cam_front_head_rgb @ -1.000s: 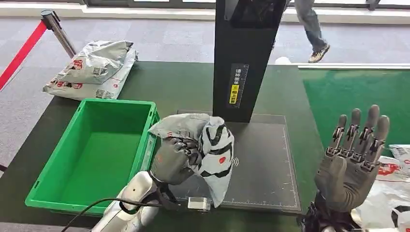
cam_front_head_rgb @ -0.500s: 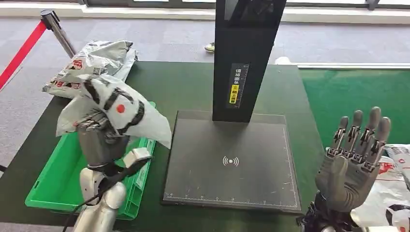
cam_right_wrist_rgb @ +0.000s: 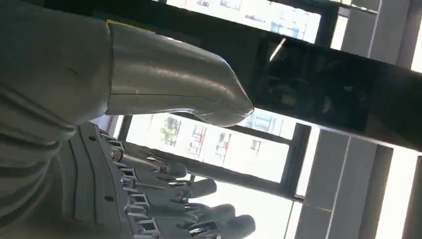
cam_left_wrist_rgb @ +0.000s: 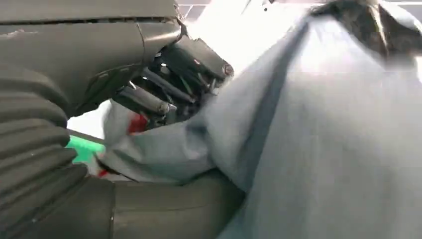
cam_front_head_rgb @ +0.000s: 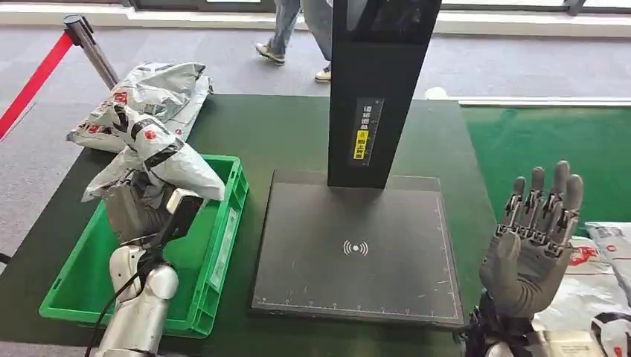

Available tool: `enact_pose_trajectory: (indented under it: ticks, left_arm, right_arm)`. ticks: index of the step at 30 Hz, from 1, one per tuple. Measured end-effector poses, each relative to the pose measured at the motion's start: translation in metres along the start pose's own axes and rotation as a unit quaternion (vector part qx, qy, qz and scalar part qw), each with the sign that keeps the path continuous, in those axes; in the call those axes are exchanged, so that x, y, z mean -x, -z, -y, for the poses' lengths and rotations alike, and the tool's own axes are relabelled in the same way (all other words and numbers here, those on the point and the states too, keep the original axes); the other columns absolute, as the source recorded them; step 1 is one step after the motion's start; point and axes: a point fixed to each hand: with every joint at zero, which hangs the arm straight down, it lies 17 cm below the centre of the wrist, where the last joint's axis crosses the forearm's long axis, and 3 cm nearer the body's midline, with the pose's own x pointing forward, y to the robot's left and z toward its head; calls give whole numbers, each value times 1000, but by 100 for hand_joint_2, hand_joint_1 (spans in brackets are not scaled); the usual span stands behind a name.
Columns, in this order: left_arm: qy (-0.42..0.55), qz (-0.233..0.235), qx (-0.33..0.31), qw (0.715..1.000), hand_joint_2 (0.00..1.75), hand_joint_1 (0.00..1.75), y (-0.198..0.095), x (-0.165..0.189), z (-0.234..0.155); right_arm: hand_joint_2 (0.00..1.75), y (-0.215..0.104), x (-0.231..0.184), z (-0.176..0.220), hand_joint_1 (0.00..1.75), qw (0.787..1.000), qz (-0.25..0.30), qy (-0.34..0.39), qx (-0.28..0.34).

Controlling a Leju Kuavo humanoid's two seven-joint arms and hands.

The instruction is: Moved the parcel from conveyor to table for the left to box.

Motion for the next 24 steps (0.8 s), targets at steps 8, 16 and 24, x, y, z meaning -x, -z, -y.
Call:
enact_pose_trajectory:
  ticks: [8, 16, 24]
  left_arm:
    - [3, -18, 10, 1000, 0, 0, 3, 8, 10]
    - [49, -40, -27, 998, 0, 0, -4, 15, -4]
    - [86, -40, -41, 995, 0, 0, -25, 8, -23]
  right_arm:
    - [175, 1, 6, -4, 0, 1000, -10, -9, -8]
    - [175, 0, 37, -25, 0, 994, -70, -60, -56]
    - [175, -45, 128, -15, 0, 927, -217, -281, -125]
